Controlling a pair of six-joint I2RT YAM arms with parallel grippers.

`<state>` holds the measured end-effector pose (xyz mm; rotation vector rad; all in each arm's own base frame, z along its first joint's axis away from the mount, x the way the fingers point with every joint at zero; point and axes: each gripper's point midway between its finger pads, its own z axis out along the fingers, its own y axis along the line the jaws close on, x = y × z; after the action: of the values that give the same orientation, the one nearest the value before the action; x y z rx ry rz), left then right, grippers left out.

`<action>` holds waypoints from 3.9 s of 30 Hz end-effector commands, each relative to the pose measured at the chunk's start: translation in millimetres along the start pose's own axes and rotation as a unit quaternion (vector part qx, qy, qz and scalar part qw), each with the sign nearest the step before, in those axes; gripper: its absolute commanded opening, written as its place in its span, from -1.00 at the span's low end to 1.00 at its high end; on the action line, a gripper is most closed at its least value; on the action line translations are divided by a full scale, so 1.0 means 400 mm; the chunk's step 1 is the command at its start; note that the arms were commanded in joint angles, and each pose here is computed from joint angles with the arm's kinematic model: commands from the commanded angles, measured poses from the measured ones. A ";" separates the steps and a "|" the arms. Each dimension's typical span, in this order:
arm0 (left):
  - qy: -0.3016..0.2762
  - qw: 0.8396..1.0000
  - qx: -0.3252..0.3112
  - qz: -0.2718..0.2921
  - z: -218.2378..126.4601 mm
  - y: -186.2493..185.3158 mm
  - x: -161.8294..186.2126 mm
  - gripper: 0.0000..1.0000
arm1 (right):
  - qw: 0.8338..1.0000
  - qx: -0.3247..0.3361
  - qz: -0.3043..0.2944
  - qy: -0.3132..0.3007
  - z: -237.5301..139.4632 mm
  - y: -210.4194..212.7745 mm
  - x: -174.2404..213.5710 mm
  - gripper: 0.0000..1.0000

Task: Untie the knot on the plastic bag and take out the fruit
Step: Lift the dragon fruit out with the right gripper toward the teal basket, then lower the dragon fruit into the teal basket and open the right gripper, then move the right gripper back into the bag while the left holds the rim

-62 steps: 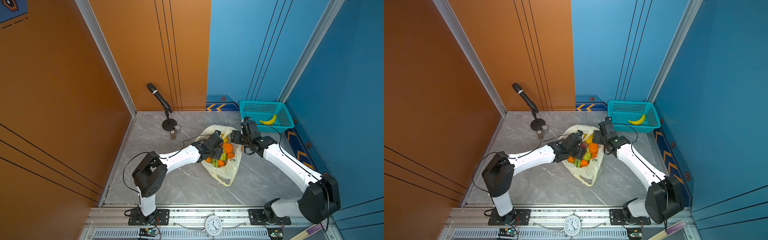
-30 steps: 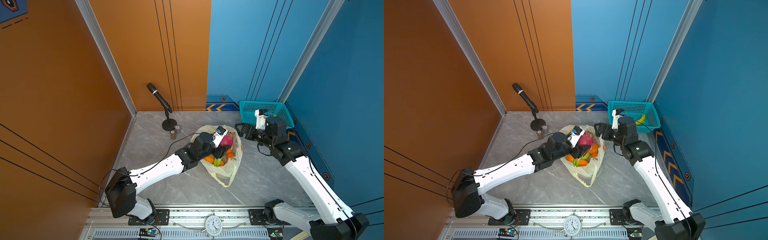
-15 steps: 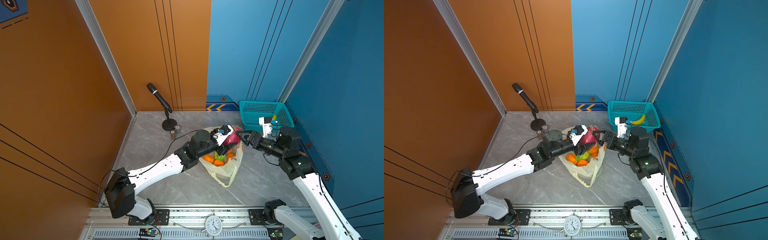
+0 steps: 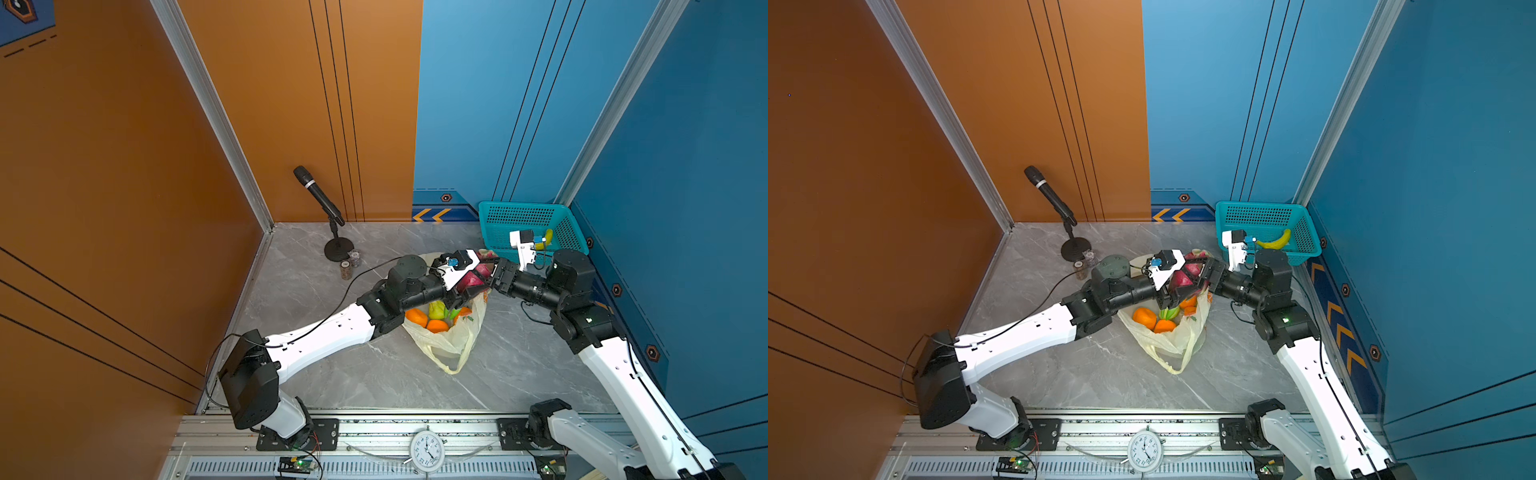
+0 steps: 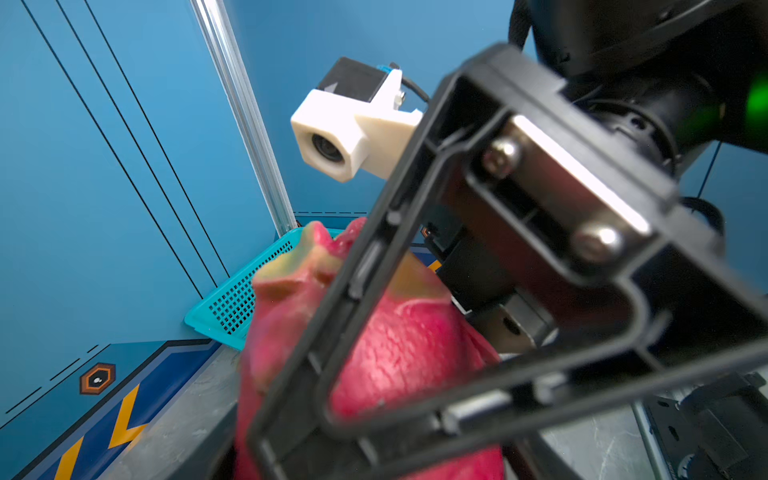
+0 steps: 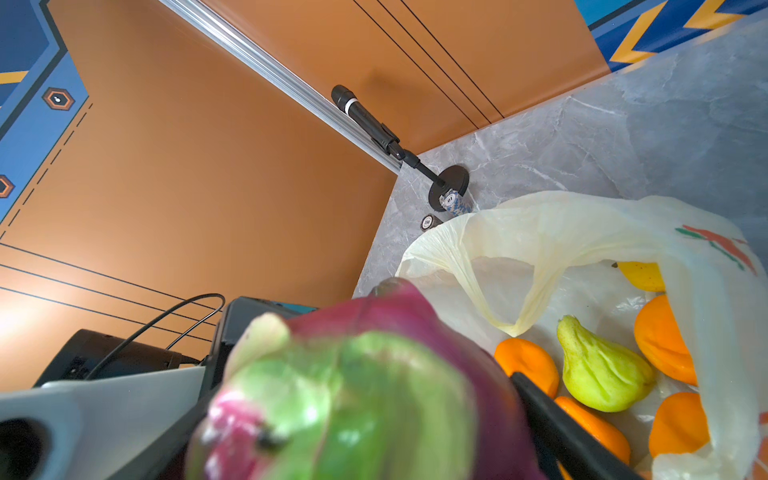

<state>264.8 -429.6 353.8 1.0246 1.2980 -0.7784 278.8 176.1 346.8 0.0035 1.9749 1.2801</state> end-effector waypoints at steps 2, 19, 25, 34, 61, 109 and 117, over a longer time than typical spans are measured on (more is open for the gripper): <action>-0.036 0.999 0.021 0.020 0.014 -0.028 -0.066 0.12 | 1.000 -0.018 -0.016 -0.010 0.005 0.024 -0.017 0.55; 0.013 0.996 -0.094 -0.004 -0.101 0.043 -0.047 0.95 | 0.980 0.091 0.022 -0.178 -0.036 -0.099 -0.263 0.18; 0.056 0.994 -0.095 -0.013 -0.140 0.036 -0.013 0.95 | 0.958 0.135 0.065 -0.245 -0.040 -0.211 -0.425 0.17; 0.066 0.985 -0.148 -0.064 -0.176 0.068 0.020 0.95 | 0.895 0.256 0.127 -0.343 -0.068 -0.490 -0.635 0.12; 0.101 0.977 -0.156 -0.104 -0.127 0.087 0.100 0.95 | 0.857 0.352 0.291 -0.238 0.199 -1.182 -0.646 0.26; 0.273 0.889 -0.252 -0.268 -0.253 0.049 0.370 0.20 | 0.951 0.270 0.026 -0.148 -0.104 -0.305 -0.203 0.99; 0.361 0.850 -0.286 -0.256 -0.236 0.089 0.502 0.06 | 0.951 0.302 -0.037 -0.048 -0.089 -0.268 0.032 0.99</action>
<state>279.2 -322.4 167.7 0.4962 2.3124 -0.3994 309.1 101.7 303.2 0.3139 2.0547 0.7298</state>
